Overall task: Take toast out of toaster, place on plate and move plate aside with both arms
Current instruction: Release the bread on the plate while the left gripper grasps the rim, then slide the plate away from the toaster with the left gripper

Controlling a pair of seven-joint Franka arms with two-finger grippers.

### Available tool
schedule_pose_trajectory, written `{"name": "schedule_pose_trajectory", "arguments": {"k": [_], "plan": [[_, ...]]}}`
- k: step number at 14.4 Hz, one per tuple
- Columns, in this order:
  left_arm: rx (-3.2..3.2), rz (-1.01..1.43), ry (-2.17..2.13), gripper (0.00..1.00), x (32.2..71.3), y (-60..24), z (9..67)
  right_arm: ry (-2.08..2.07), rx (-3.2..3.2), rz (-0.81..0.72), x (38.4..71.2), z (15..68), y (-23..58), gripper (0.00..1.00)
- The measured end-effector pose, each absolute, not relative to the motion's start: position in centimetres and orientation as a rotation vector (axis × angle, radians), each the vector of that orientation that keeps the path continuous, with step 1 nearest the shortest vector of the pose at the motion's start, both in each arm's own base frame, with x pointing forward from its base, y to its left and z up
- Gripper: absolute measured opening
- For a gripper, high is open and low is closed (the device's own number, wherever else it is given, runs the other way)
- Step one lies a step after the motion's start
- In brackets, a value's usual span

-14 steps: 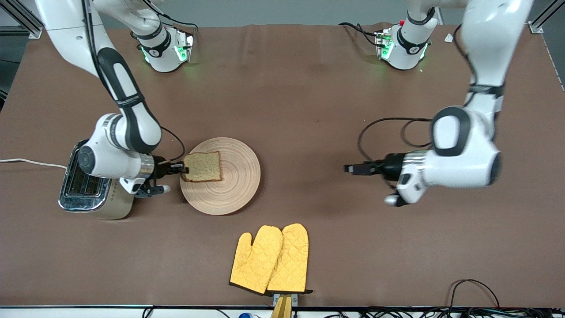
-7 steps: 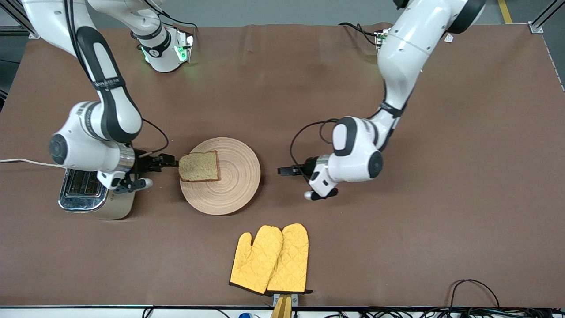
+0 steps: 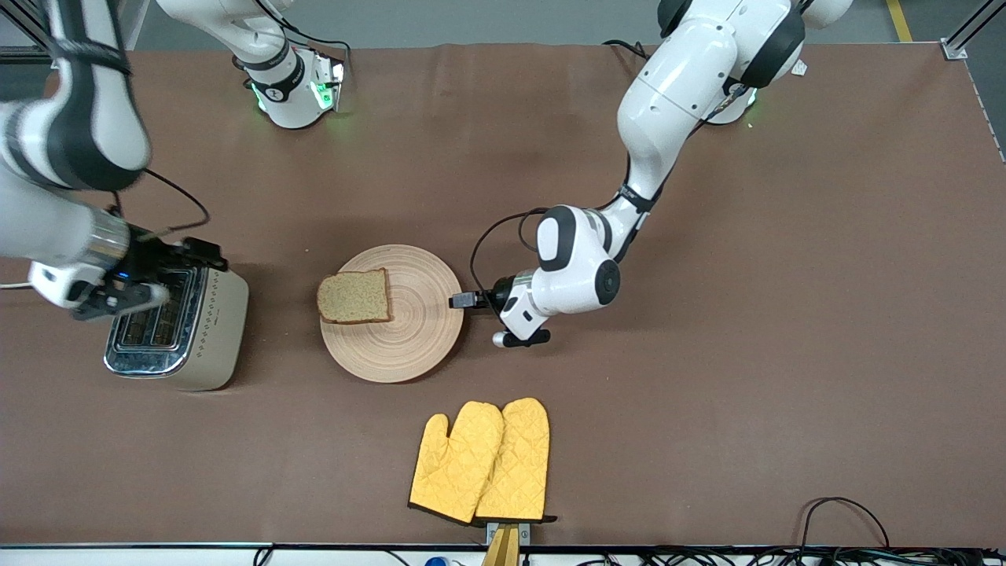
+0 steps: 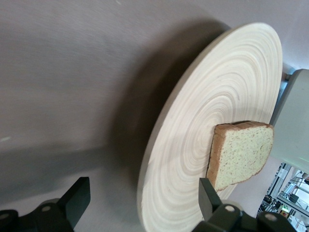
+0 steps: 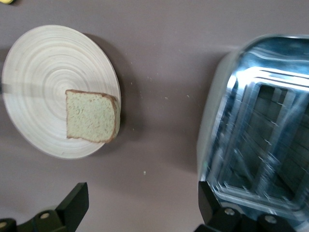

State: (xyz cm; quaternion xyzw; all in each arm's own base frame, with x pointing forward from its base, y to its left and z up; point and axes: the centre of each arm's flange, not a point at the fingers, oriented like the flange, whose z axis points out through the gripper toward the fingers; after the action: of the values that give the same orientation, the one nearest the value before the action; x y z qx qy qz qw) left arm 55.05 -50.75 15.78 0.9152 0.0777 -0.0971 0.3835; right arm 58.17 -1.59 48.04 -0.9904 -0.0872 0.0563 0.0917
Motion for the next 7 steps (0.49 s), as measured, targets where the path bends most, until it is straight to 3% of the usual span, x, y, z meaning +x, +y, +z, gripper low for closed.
{"name": "schedule_pose_trajectory", "arguments": {"k": [2, 7], "plan": [[2.328, -0.206, 0.157, 0.91, 54.5, -51.7, 14.7, -0.235, -2.953, 0.108, 57.6, 52.7, -3.4, 1.0], [2.329, -0.144, 0.083, 0.37, 54.6, -51.8, 14.4, -0.277, -3.045, 0.015, 52.9, 61.5, -4.4, 1.0]]}}
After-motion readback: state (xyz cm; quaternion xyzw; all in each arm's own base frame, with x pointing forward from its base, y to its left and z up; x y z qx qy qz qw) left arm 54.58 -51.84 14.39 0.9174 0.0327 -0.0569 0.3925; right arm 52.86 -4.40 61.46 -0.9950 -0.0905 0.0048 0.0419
